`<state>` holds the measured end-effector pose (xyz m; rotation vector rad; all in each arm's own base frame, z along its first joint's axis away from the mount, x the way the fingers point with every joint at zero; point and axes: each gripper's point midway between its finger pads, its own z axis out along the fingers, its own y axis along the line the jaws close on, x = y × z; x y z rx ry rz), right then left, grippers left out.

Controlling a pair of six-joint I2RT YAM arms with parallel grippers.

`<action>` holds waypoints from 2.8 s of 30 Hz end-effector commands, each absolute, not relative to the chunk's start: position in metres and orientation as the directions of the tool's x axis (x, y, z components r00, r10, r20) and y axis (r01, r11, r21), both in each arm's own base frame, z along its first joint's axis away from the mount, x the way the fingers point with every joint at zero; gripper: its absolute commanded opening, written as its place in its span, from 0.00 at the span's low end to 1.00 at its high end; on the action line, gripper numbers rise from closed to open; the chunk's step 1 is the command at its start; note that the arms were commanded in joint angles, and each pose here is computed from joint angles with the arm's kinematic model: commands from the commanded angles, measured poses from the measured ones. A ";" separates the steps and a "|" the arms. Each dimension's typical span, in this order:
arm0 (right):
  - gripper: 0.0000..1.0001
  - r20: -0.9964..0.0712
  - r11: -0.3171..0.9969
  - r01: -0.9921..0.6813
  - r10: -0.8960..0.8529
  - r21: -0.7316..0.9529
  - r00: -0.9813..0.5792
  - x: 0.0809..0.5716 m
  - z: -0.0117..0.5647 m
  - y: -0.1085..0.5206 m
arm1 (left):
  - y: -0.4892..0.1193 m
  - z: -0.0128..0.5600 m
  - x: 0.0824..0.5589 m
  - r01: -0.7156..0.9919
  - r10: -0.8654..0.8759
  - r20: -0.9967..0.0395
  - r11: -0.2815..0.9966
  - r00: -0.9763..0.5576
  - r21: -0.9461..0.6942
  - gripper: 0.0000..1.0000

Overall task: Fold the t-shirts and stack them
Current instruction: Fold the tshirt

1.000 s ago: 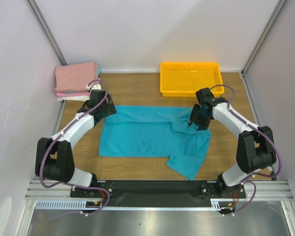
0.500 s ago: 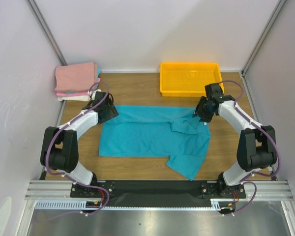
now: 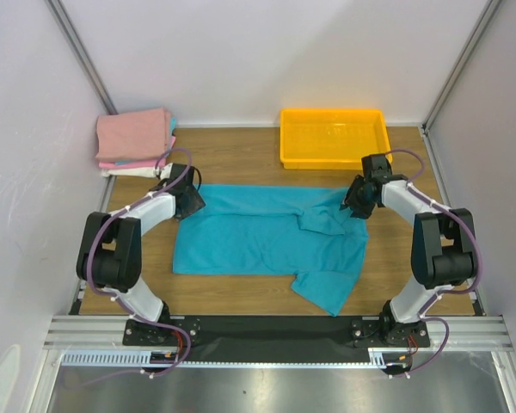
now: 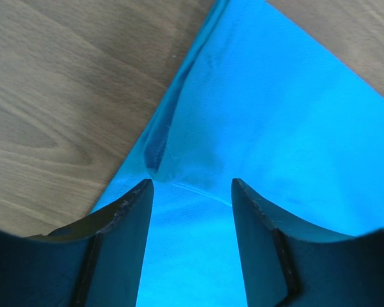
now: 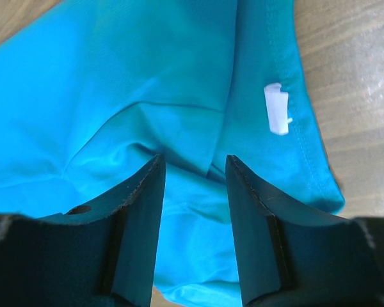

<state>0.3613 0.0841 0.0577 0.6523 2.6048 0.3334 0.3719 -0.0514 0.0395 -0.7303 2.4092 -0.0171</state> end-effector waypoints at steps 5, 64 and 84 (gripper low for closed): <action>0.45 -0.356 0.869 0.363 0.475 0.337 -0.805 0.371 0.043 0.086 | -0.043 0.032 0.371 -0.539 -0.515 -0.570 0.830 -0.640 -0.144 0.54; 0.03 -0.287 0.912 0.365 0.406 0.188 -0.867 0.340 0.043 0.060 | -0.026 0.035 0.384 -0.534 -0.474 -0.606 0.840 -0.639 -0.093 0.42; 0.50 -0.408 0.876 0.217 0.403 0.431 -0.819 0.334 0.113 0.095 | -0.099 0.170 0.385 -0.239 -0.350 -0.777 0.935 -0.523 -0.260 0.74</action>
